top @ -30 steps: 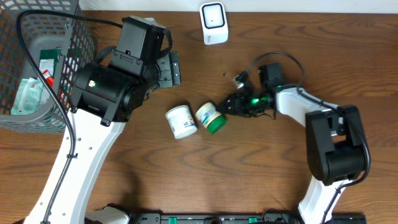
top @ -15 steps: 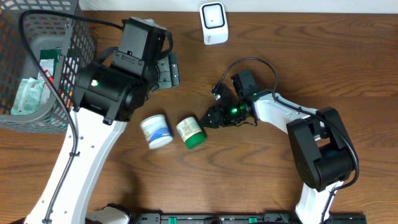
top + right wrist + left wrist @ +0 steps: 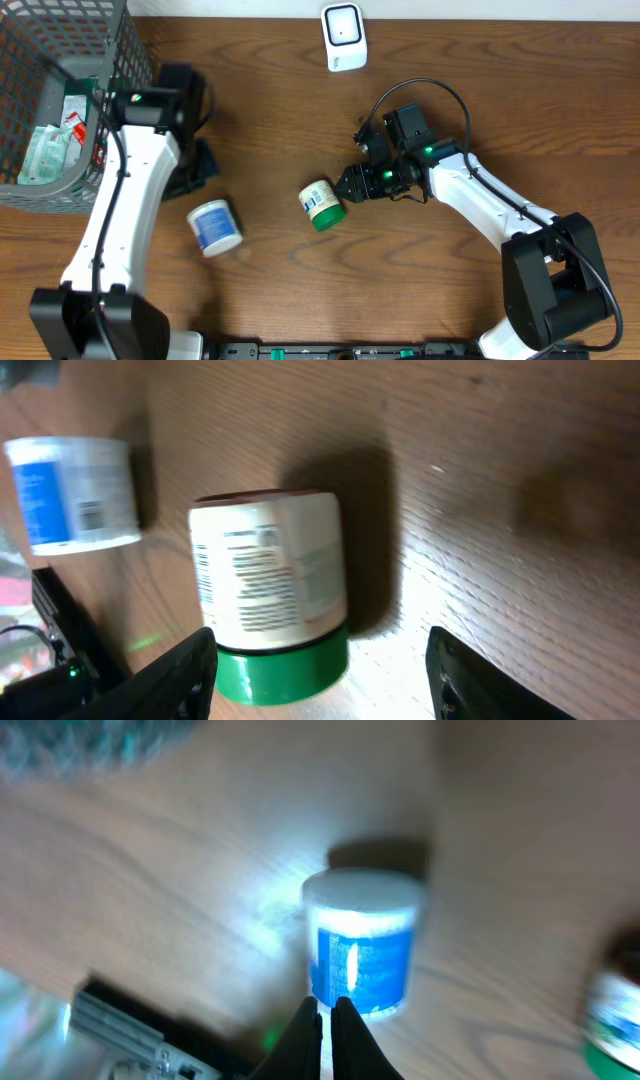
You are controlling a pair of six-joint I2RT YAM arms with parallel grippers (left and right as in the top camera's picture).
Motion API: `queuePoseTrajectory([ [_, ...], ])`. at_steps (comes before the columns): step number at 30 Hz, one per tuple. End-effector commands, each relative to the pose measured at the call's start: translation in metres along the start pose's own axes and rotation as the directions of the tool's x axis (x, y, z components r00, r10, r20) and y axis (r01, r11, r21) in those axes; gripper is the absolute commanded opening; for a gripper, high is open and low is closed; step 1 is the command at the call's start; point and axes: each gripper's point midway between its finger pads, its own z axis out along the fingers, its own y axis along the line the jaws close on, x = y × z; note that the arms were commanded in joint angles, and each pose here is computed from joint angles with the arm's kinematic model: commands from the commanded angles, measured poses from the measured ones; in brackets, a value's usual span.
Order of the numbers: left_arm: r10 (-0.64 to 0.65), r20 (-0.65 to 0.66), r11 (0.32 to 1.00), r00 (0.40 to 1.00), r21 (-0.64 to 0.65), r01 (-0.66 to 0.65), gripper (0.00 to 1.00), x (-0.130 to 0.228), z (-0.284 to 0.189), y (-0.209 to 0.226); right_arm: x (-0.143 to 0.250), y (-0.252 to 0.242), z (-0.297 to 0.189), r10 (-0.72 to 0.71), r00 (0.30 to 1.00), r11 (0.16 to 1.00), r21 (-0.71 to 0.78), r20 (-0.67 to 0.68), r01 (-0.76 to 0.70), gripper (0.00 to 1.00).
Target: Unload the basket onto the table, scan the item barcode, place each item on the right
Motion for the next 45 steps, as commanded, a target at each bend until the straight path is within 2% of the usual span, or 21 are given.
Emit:
queuePoseTrajectory([
  [1, -0.030, -0.097, 1.000, 0.995, -0.008, 0.029, 0.07, 0.019, 0.030, 0.007, -0.001, -0.006, -0.002, 0.035, 0.999, 0.998, 0.047, 0.010, -0.036, 0.63],
  [11, -0.045, -0.125, 0.984, 0.991, -0.178, 0.022, 0.11, 0.040, 0.071, 0.038, 0.003, -0.014, -0.003, 0.054, 0.999, 0.995, 0.087, -0.003, -0.053, 0.64],
  [17, -0.068, -0.099, 0.985, 0.993, -0.167, 0.051, 0.11, 0.037, 0.083, 0.036, 0.004, -0.014, -0.001, 0.043, 0.999, 0.993, 0.107, -0.005, -0.042, 0.63],
  [20, -0.096, -0.128, 0.988, 0.987, -0.132, 0.079, 0.11, 0.039, 0.086, 0.036, 0.005, -0.015, -0.001, 0.046, 0.999, 0.993, 0.108, -0.008, -0.045, 0.64],
  [22, -0.052, -0.148, 0.997, 0.988, -0.057, 0.044, 0.11, 0.036, 0.089, 0.029, 0.005, -0.016, -0.001, 0.049, 0.999, 0.993, 0.109, -0.006, -0.048, 0.63],
  [23, -0.031, -0.165, 0.999, 0.986, 0.016, 0.034, 0.07, 0.036, 0.089, 0.019, 0.005, -0.017, -0.001, 0.048, 0.999, 0.992, 0.113, -0.004, -0.047, 0.64],
  [25, -0.021, -0.177, 0.990, 0.984, 0.132, 0.045, 0.07, 0.032, 0.082, 0.005, 0.004, -0.019, -0.002, 0.048, 0.999, 0.991, 0.124, -0.001, -0.047, 0.64],
  [27, -0.066, -0.126, 0.981, 0.990, 0.173, 0.088, 0.07, 0.020, 0.066, 0.005, 0.004, -0.018, -0.002, 0.047, 0.999, 0.991, 0.126, -0.002, -0.046, 0.64],
  [30, -0.153, 0.032, 0.957, 0.988, 0.253, 0.140, 0.06, -0.006, 0.020, 0.015, 0.005, -0.018, -0.001, 0.048, 0.999, 0.991, 0.126, -0.005, -0.047, 0.64],
  [33, -0.344, 0.159, 0.913, 0.925, 0.288, 0.290, 0.07, -0.013, -0.022, 0.054, 0.005, -0.018, -0.001, 0.049, 0.999, 0.991, 0.127, -0.006, -0.048, 0.64],
  [36, -0.527, 0.157, 0.839, 0.835, 0.252, 0.482, 0.07, 0.006, -0.025, 0.104, 0.005, -0.018, -0.001, 0.048, 0.999, 0.991, 0.126, -0.005, -0.047, 0.64],
  [40, -0.725, 0.101, 0.684, 0.681, 0.224, 0.694, 0.07, 0.030, 0.004, 0.157, 0.005, -0.018, -0.001, 0.039, 0.999, 0.991, 0.126, -0.006, -0.038, 0.64],
  [45, -0.806, -0.059, 0.551, 0.588, 0.284, 0.784, 0.07, 0.047, 0.060, 0.167, 0.005, -0.018, -0.001, 0.033, 0.999, 0.991, 0.126, -0.007, -0.031, 0.64],
])
